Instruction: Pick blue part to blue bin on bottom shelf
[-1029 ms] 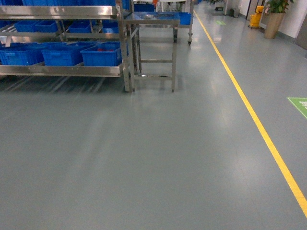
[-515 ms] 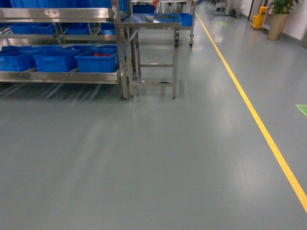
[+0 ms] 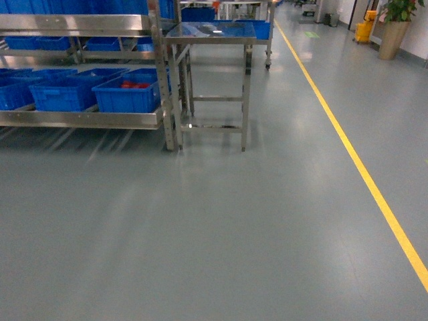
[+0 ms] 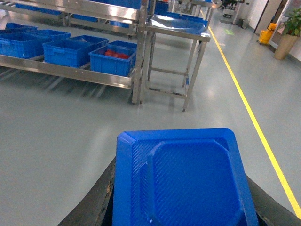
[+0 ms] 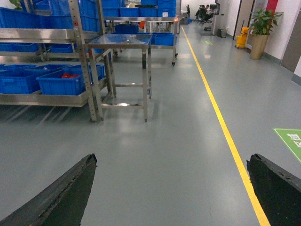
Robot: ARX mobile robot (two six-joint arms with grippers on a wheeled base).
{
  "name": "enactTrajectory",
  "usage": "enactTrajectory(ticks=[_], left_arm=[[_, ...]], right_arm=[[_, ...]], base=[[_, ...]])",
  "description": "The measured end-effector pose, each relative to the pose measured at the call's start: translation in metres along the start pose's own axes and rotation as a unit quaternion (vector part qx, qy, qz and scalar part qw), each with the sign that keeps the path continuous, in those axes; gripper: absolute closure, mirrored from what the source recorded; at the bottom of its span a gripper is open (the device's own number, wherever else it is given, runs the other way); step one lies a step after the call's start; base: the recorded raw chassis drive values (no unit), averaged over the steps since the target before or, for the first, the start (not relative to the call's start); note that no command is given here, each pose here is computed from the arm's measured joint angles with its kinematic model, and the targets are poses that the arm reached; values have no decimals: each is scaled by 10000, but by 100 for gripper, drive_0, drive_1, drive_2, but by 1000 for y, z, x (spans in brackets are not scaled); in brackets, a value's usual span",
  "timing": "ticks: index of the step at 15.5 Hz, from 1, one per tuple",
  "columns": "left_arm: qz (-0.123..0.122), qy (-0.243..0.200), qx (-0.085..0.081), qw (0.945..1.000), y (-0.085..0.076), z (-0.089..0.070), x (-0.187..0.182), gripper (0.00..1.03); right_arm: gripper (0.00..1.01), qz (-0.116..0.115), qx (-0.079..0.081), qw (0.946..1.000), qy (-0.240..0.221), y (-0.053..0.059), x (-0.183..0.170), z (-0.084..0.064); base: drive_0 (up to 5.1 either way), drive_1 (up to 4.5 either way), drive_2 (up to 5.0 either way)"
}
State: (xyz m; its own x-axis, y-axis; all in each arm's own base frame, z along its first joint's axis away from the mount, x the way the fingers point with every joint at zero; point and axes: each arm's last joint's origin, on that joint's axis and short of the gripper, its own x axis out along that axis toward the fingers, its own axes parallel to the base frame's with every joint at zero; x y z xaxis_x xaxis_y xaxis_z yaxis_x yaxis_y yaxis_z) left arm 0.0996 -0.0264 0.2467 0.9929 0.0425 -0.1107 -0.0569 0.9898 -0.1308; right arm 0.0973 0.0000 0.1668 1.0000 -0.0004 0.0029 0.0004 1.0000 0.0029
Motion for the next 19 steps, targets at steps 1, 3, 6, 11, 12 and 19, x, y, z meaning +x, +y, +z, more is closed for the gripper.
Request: enactTrajectory(ticks=[1,3,6,11,12,19], left_arm=[[-1,-7,-3,10000,0,0,0,60],[-8,-11,-5,10000,0,0,0,60],[8,-10,-4,10000,0,0,0,60],[13,5,1,10000,0,0,0,60],[-7,-15,-7,10000,0,0,0,60],[-3,-24,-13,10000,0,0,0,60]], right_arm=[[3,0,0,10000,2,0,0,0],[3,0,0,10000,10,0,0,0],[3,0,0,10000,6,0,0,0],[3,0,0,10000,6,0,0,0],[3,0,0,10000,10,0,0,0],[3,0,0,10000,13,0,0,0]], base=[[-5,401,-411],[-6,400,-412],[-7,399,-413],[1,407,-405],[-9,397,-415],[-1,405,-407]])
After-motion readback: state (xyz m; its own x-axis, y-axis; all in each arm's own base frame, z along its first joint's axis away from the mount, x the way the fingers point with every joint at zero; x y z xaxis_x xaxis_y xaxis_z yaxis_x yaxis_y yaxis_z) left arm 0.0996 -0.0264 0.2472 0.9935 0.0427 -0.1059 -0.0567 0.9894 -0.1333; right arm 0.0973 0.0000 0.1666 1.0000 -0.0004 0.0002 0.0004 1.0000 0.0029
